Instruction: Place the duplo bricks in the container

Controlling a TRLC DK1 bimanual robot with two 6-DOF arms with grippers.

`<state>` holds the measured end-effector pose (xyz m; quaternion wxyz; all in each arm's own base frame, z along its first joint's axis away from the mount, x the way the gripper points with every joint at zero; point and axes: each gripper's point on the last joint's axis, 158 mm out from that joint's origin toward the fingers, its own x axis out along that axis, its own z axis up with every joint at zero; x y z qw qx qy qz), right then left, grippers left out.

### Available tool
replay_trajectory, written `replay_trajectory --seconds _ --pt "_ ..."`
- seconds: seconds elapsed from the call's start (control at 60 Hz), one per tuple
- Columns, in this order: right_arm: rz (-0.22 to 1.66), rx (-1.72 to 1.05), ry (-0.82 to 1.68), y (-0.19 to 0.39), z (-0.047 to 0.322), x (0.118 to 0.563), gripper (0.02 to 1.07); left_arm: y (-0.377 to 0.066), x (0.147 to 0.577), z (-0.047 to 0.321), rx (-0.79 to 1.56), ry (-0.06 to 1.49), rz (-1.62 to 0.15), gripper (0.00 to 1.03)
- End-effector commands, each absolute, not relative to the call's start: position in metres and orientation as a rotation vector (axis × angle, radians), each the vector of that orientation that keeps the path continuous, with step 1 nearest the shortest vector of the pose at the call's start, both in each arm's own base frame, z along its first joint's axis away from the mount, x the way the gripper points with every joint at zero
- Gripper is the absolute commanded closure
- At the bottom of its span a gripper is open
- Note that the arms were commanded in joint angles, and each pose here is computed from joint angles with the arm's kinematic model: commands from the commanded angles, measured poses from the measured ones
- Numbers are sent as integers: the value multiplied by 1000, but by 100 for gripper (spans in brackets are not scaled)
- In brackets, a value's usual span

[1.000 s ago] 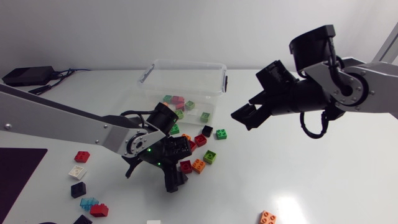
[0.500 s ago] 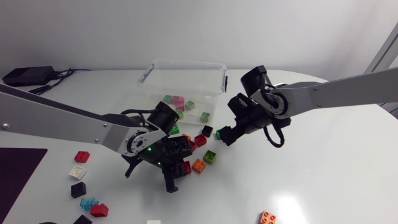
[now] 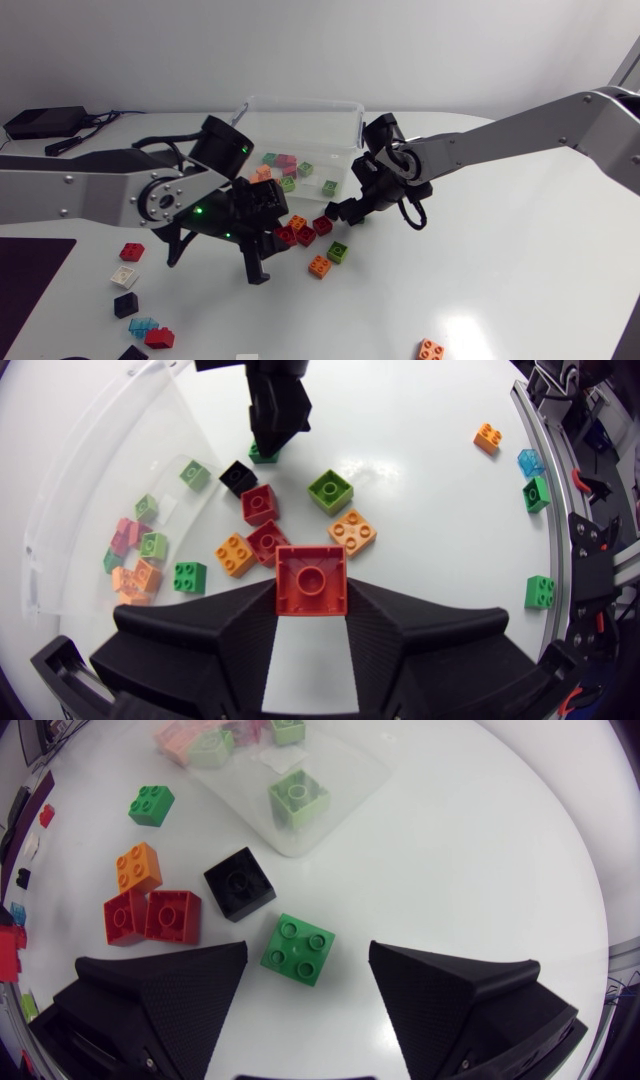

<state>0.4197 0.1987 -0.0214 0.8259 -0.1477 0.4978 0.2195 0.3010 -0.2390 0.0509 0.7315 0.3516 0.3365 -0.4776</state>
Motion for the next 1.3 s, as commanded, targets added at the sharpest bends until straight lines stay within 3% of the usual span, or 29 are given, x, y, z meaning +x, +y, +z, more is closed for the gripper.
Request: replay_trajectory --seconds 0.0,0.15,0.5,0.65,0.9,1.283 --pt "450 -307 1082 204 -30 421 27 -236 319 89 734 669 -994 96" --pt "441 -307 1089 206 -34 423 37 -227 336 121 707 603 -933 96" --pt "433 -311 1137 203 -50 418 75 -219 372 181 610 491 -824 96" --pt "431 -315 1158 199 -49 412 75 -214 392 209 557 425 -766 96" --pt "434 -309 1112 191 -14 399 75 -208 436 234 482 352 -689 96" --pt "441 -288 976 189 55 400 75 -199 509 213 402 377 -613 95"
